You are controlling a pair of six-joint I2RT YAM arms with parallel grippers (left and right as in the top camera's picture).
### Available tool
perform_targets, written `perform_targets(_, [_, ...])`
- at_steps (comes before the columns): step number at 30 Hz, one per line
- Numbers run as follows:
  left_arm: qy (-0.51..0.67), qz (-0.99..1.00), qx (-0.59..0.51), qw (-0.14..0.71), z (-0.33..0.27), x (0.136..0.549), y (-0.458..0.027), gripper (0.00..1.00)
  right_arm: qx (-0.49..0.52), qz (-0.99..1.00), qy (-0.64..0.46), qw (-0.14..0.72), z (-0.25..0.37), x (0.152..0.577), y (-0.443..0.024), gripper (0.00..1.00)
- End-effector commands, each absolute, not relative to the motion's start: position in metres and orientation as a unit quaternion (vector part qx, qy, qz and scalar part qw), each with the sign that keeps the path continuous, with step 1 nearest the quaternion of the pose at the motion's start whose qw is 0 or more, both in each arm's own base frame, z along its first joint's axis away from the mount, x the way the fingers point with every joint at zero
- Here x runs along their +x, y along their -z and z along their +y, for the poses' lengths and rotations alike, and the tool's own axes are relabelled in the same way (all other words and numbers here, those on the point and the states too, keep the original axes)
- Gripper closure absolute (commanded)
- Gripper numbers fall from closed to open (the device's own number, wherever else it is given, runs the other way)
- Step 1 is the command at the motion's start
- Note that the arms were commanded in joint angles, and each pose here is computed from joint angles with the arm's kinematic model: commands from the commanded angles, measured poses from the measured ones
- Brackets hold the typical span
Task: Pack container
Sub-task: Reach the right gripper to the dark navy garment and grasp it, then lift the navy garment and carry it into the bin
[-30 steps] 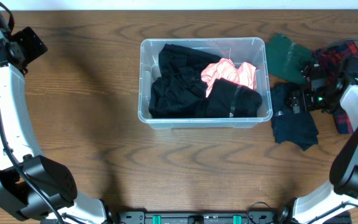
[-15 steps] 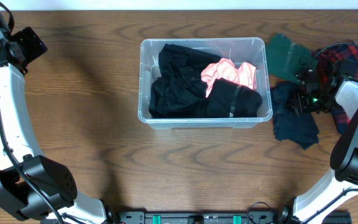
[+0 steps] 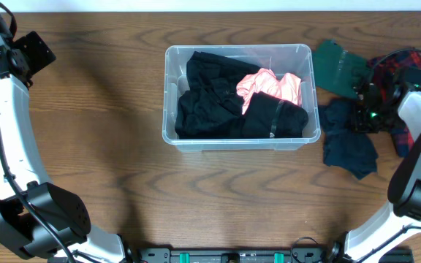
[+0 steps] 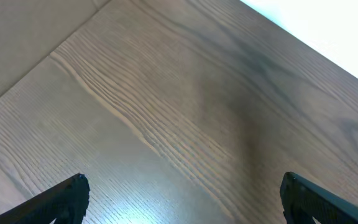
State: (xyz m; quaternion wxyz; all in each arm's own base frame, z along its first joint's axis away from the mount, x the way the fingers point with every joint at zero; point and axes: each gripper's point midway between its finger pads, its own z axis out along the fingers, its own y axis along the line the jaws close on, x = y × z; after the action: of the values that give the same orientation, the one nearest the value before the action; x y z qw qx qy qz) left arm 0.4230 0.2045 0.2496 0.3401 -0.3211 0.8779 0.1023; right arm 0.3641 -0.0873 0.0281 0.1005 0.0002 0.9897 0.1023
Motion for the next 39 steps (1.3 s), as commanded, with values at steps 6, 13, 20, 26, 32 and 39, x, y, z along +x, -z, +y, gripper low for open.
perform_targets(6, [-0.109,0.876,-0.323,0.342,0.208,0.421,-0.253,0.02,-0.010,0.957,-0.093,0.276,-0.051,0.398,-0.180,0.99])
perform_targets(13, [-0.109,0.876,-0.323,0.342,0.208,0.421,-0.253,0.02,-0.004,0.918,-0.125,0.375,0.005,0.405,-0.261,0.99])
perform_targets(20, [-0.109,0.876,-0.323,0.342,0.208,0.421,-0.253,0.02,-0.039,0.885,-0.153,0.438,0.068,0.431,-0.291,0.99])
perform_targets(26, [-0.109,0.876,-0.323,0.342,0.208,0.421,-0.253,0.02,-0.060,0.890,-0.118,0.436,0.103,0.460,-0.260,0.99])
perform_targets(32, [-0.109,0.876,-0.323,0.342,0.208,0.421,-0.253,0.02,-0.045,0.907,-0.121,0.401,0.125,0.481,-0.210,0.99])
perform_targets(39, [-0.109,0.876,-0.323,0.342,0.208,0.421,-0.253,0.02,-0.029,0.928,-0.100,0.359,0.123,0.494,-0.155,0.98])
